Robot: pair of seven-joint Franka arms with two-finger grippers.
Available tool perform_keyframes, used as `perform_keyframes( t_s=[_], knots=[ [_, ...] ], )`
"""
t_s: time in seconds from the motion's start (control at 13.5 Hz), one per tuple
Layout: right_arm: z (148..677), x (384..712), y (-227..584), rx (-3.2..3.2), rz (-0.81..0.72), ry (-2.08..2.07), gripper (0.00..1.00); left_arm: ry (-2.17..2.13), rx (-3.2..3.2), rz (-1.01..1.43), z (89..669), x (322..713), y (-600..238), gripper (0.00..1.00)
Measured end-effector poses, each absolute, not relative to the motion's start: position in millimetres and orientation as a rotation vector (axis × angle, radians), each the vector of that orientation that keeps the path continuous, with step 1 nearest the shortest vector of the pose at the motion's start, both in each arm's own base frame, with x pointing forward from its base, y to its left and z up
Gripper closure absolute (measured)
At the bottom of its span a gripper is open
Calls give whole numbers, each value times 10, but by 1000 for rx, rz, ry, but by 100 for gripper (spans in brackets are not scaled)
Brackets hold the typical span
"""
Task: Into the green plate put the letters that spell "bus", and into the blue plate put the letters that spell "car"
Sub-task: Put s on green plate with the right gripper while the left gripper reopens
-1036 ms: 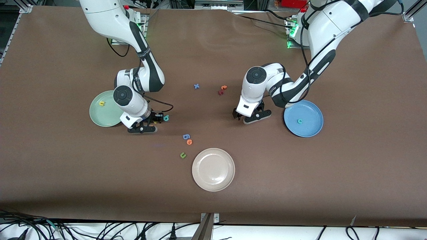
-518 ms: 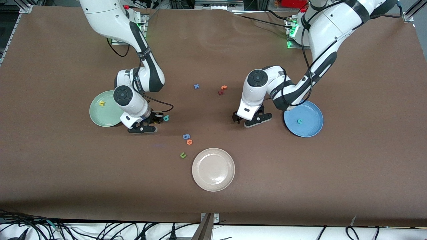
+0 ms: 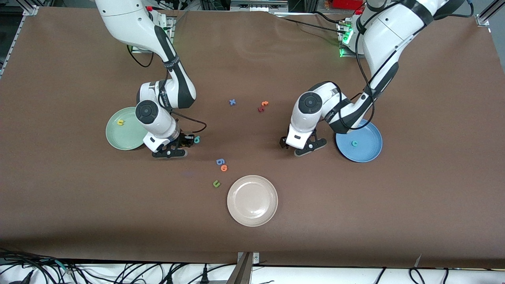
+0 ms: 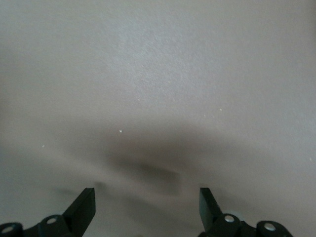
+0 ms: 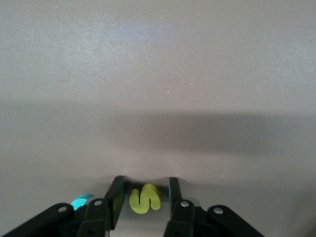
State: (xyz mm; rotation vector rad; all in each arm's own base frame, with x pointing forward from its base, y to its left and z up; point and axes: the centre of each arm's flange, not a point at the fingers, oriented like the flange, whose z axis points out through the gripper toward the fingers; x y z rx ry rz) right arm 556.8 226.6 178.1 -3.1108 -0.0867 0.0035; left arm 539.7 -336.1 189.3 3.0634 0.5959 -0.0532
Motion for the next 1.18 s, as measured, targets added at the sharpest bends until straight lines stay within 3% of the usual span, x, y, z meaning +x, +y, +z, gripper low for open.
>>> perform_keyframes(
  t_s=[0.15,0.3,0.81,1.18],
  knots=[
    [1783,5570,2264,-3111,2,-88,61,497,3046,-95,2082,5505,-3224,5],
    [1791,5575,2261,-3110,-1,-88,73,397,3041,-113,2282,5544,-3076,5],
    [1887,5631,2167,-3113,18,-62,73,236,3053,-149,2382,5302,-2899,3],
    [2592,5755,1498,-3087,206,109,73,241,3059,-228,1995,5198,-3139,1]
  ],
)
